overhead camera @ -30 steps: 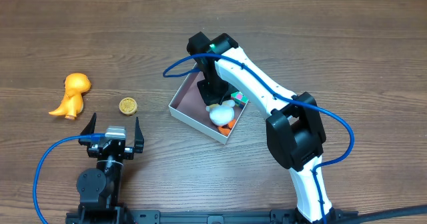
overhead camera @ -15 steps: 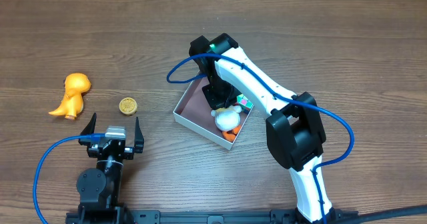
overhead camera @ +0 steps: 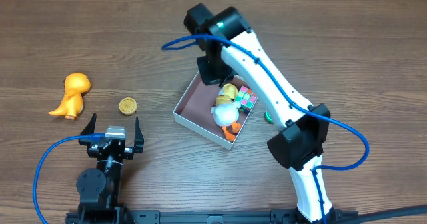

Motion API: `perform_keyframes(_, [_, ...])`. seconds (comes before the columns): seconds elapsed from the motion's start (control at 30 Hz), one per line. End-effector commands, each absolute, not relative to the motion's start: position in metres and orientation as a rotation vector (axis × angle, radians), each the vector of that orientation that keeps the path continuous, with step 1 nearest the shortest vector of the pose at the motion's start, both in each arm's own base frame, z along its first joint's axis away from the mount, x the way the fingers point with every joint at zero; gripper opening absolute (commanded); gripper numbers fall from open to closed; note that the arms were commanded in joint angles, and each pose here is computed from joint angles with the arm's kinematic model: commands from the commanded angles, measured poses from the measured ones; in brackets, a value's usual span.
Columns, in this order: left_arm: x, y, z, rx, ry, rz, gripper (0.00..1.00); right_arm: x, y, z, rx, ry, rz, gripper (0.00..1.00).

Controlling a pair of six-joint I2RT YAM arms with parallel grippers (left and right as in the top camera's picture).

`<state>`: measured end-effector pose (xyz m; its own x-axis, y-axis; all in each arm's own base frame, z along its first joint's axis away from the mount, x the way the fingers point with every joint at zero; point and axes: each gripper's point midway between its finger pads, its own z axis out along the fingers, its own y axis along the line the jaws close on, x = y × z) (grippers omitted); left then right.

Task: Pack container
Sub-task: 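Open the right gripper and lift it up and away from the box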

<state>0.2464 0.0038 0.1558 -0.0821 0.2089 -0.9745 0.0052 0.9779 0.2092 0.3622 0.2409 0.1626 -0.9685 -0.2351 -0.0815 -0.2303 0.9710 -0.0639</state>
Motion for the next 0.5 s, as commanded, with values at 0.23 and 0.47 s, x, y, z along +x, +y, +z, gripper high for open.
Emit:
perform_keyframes(0.23, [0.246, 0.008, 0.154, 0.141, 1.652, 0.178, 1.0, 0.404, 0.165, 0.183, 0.301, 2.975, -0.065, 0.57])
perform_keyframes(0.47, [0.246, 0.008, 0.154, 0.141, 1.652, 0.178, 1.0, 0.419, 0.118, 0.182, 0.528, 2.974, -0.009, 1.0])
